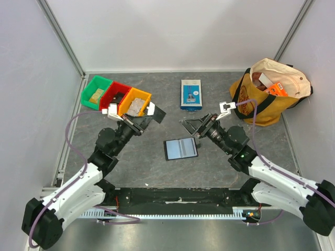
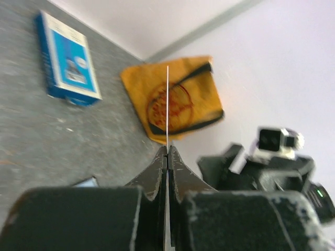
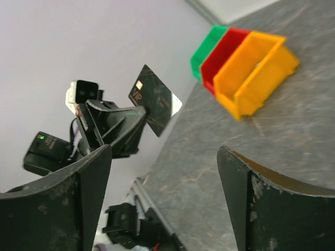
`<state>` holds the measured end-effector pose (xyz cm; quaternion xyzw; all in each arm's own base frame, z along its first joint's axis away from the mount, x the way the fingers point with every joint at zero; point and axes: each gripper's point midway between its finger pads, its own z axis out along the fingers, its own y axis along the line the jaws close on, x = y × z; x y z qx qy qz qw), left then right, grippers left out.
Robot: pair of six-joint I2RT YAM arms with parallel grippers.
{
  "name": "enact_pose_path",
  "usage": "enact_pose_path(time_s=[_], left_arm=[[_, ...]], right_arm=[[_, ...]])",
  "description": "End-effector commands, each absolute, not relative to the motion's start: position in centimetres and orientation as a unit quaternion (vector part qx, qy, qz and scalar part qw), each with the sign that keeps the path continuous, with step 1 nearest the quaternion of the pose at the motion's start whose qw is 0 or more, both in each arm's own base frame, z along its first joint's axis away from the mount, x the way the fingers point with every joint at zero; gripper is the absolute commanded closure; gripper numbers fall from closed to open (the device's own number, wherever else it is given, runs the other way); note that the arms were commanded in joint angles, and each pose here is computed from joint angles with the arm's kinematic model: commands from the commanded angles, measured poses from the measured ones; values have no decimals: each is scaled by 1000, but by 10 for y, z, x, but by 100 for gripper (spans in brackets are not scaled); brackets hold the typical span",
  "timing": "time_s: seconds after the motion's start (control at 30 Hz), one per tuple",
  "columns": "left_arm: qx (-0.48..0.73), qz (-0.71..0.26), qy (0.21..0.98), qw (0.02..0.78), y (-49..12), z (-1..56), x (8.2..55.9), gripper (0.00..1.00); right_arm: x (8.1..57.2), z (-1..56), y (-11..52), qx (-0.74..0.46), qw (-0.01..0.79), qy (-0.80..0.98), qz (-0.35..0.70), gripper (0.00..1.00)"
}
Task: Take the credit cards out of the card holder
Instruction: Place the credit card in the storage box.
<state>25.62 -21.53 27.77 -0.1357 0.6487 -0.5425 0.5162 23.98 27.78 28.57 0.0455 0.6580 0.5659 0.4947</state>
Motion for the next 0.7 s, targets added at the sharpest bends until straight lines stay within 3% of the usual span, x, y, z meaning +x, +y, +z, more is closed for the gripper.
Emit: enact_pose_path(time_s=[0.0, 0.07, 0.37, 0.67], left_arm=[[-165, -483, 666, 544, -180, 276, 286, 98], [-176, -463, 678, 543, -165, 269, 300, 98], [-261, -376, 726, 514, -64, 232, 376, 98], [-313, -321, 761, 469, 15, 194, 457, 98]], right_arm=[[254, 263, 247, 56, 539, 708, 454, 7], [254, 253, 240, 59, 534, 727, 428, 2], [252, 243, 221, 35, 552, 747, 369, 2], [241, 234, 223, 14, 537, 754, 377, 2]])
